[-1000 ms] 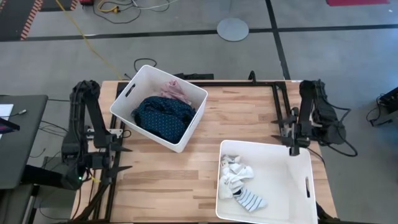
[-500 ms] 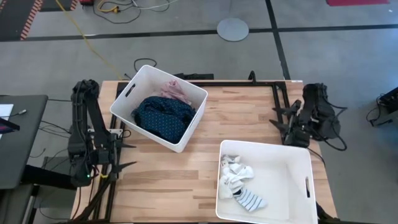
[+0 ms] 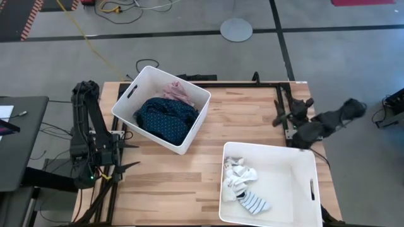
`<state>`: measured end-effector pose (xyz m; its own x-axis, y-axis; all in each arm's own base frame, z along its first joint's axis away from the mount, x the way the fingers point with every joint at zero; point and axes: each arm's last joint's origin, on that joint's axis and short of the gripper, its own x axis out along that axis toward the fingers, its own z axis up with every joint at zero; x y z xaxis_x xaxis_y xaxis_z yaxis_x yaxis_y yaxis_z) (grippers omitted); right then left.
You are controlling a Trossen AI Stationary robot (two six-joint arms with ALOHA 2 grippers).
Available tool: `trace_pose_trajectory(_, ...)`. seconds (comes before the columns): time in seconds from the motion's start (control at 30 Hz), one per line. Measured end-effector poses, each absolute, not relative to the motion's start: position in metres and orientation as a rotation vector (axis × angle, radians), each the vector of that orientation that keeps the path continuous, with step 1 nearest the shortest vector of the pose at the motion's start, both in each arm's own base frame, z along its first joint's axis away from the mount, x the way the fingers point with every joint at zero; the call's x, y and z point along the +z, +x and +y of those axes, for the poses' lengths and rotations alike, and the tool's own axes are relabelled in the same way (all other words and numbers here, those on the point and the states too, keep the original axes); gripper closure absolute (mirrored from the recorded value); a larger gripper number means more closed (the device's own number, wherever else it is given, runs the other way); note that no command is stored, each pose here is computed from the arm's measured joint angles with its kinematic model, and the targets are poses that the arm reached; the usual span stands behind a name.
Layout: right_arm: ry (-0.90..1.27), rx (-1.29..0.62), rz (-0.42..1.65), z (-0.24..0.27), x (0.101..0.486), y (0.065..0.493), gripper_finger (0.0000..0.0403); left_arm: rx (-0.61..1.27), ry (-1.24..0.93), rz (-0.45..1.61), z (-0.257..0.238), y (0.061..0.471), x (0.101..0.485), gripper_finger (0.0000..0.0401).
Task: Sort clothes
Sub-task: Return to Home Position
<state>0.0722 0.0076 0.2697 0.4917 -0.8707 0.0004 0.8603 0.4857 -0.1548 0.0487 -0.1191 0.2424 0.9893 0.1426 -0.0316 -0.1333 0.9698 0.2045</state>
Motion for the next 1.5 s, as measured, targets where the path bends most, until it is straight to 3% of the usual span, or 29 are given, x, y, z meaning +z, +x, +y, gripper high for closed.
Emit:
trace_pose_trajectory(0.47, -0.182, -1.352, 0.151, -0.004, 0.26, 0.121, 0.0133, 0.139, 0.222, 0.047, -0.118, 0.048, 0.242, 0.0127)
trace_pose_trajectory(0.53, -0.228, -1.254, 0.258, -0.004, 0.255, 0.129, 0.0133, 0.137, 0.222, 0.047, -0.118, 0.048, 0.242, 0.0127)
trace_pose_trajectory(0.6, -0.229, -1.027, 0.348, -0.001, 0.256, 0.142, 0.0133, 0.136, 0.224, 0.047, -0.118, 0.048, 0.242, 0.0127)
trace_pose_trajectory(0.73, -0.18, -0.453, 0.181, 0.0, 0.281, 0.162, 0.0133, 0.137, 0.243, 0.048, -0.116, 0.048, 0.241, 0.0127)
trace_pose_trajectory(0.8, -0.188, -0.27, 0.071, -0.004, 0.291, 0.165, 0.0133, 0.137, 0.239, 0.049, -0.116, 0.048, 0.242, 0.0127)
trace_pose_trajectory(1.0, -0.153, -0.192, -0.004, -0.039, 0.296, 0.159, 0.0133, 0.134, 0.191, 0.048, -0.119, 0.048, 0.243, 0.0127)
trace_pose_trajectory(1.27, 0.009, 0.117, -0.084, -0.048, 0.252, 0.155, 0.0133, 0.118, 0.182, 0.047, -0.12, 0.047, 0.243, 0.0127)
trace_pose_trajectory(1.5, 0.005, 0.145, -0.102, -0.043, 0.219, 0.149, 0.0133, 0.016, 0.145, 0.041, -0.124, 0.034, 0.243, 0.0127)
